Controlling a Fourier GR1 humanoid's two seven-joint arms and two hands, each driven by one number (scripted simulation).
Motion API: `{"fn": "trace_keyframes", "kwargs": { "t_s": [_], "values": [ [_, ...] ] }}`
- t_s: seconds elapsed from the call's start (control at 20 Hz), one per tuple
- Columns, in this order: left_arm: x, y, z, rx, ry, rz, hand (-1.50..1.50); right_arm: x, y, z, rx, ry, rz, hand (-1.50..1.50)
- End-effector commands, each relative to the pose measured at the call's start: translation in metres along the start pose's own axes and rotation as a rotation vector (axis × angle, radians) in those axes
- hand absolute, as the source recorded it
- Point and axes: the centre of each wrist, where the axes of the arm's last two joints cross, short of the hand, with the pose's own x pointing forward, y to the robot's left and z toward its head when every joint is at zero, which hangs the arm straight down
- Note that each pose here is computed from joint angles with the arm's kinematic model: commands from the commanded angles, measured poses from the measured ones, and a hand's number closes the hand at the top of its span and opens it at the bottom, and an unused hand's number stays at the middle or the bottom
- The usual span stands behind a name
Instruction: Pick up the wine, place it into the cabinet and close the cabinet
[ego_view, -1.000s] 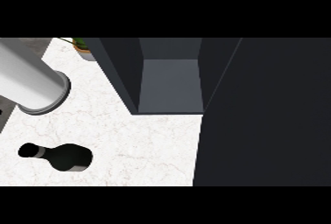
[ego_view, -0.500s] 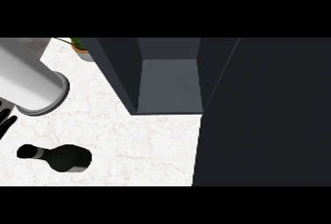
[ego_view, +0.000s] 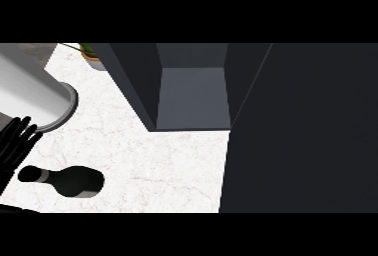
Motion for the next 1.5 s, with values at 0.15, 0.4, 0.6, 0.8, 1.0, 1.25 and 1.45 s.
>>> {"fn": "trace_keyframes", "kwargs": {
  "t_s": [0.15, 0.4, 0.6, 0.8, 1.0, 1.25, 1.45],
  "values": [
    [-0.031, 0.019, 0.003, 0.017, 0.041, -0.016, -1.5, 0.042, -0.001, 0.036, 0.01, -0.085, -0.013, -1.5],
    [-0.072, 0.012, -0.013, 0.009, 0.064, -0.011, -1.5, 0.035, -0.002, 0.037, 0.019, -0.098, -0.01, -1.5],
    [-0.086, 0.005, -0.017, -0.018, 0.067, 0.006, -1.5, 0.048, 0.0, 0.042, 0.021, -0.104, -0.001, -1.5],
    [-0.106, -0.003, -0.029, -0.043, 0.102, 0.008, -1.5, 0.048, -0.003, 0.039, 0.007, -0.1, -0.01, -1.5],
    [-0.121, 0.015, -0.004, -0.053, 0.122, 0.023, -1.5, 0.04, 0.003, 0.041, -0.009, -0.082, -0.022, -1.5],
    [-0.138, 0.008, -0.007, -0.075, 0.119, 0.018, -1.5, 0.047, 0.002, 0.039, 0.002, -0.093, -0.028, -1.5],
    [-0.151, -0.006, -0.012, -0.067, 0.122, 0.036, -1.5, 0.046, 0.001, 0.037, 0.038, -0.086, -0.017, -1.5]
  ]
}}
